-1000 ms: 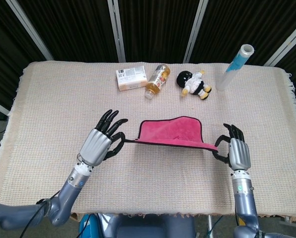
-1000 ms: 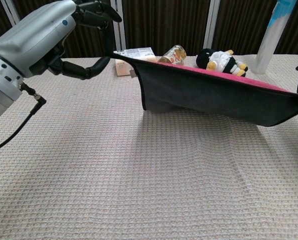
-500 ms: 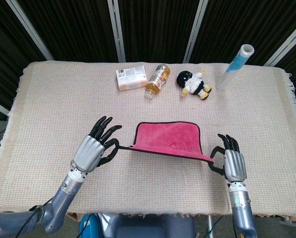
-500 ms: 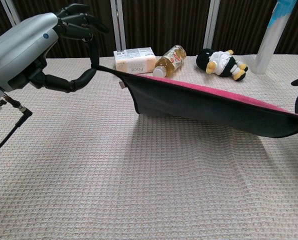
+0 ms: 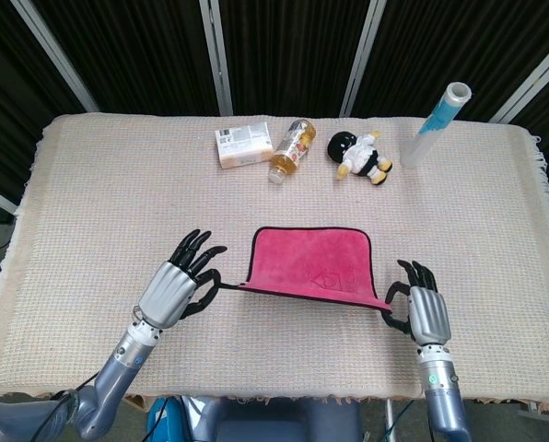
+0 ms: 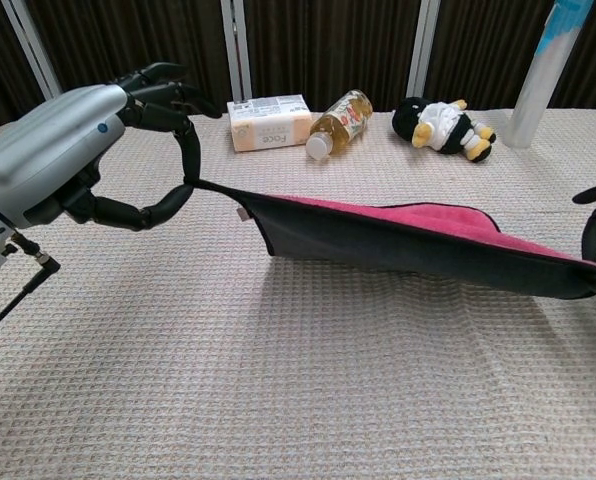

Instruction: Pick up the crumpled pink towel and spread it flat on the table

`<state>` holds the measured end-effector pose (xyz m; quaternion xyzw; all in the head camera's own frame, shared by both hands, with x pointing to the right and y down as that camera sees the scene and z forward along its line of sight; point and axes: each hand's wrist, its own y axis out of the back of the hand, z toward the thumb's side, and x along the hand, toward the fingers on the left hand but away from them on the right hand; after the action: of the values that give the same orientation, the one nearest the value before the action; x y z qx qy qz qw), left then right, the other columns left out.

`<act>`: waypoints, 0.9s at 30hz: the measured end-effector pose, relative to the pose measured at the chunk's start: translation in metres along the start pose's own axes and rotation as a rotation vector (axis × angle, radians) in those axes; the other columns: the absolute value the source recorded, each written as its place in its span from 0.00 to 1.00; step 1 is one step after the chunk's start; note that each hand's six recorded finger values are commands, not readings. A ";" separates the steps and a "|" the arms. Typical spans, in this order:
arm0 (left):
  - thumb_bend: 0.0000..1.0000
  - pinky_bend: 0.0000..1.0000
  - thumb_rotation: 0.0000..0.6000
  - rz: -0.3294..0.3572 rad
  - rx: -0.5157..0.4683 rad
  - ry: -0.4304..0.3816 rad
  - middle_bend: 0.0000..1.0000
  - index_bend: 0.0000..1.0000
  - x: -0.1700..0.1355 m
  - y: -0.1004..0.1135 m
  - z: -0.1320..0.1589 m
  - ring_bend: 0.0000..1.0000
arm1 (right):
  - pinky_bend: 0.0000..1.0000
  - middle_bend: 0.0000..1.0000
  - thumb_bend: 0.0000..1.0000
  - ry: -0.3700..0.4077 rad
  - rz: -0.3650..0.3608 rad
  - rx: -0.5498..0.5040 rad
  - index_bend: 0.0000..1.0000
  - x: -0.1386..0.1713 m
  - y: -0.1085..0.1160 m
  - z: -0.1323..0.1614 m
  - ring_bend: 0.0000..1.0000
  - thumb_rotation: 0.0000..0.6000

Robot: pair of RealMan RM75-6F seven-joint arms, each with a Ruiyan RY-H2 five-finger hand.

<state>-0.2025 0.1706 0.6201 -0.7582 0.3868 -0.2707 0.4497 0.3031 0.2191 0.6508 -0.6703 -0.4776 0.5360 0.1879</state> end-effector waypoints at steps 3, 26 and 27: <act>0.54 0.00 1.00 -0.022 -0.006 -0.008 0.19 0.62 -0.002 -0.008 0.005 0.00 | 0.00 0.15 0.54 -0.002 0.009 0.004 0.66 0.001 -0.003 -0.002 0.00 1.00; 0.54 0.00 1.00 -0.123 -0.046 -0.024 0.19 0.61 -0.012 -0.045 0.028 0.00 | 0.00 0.15 0.54 0.000 0.056 0.023 0.66 0.009 -0.016 -0.006 0.00 1.00; 0.54 0.00 1.00 -0.125 -0.048 -0.024 0.19 0.61 -0.012 -0.045 0.029 0.00 | 0.00 0.15 0.54 0.000 0.058 0.023 0.66 0.009 -0.017 -0.006 0.00 1.00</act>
<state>-0.1719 0.2077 0.6469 -0.7948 0.3395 -0.2797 0.4181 0.3006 0.2363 0.6609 -0.6816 -0.4516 0.5469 0.1800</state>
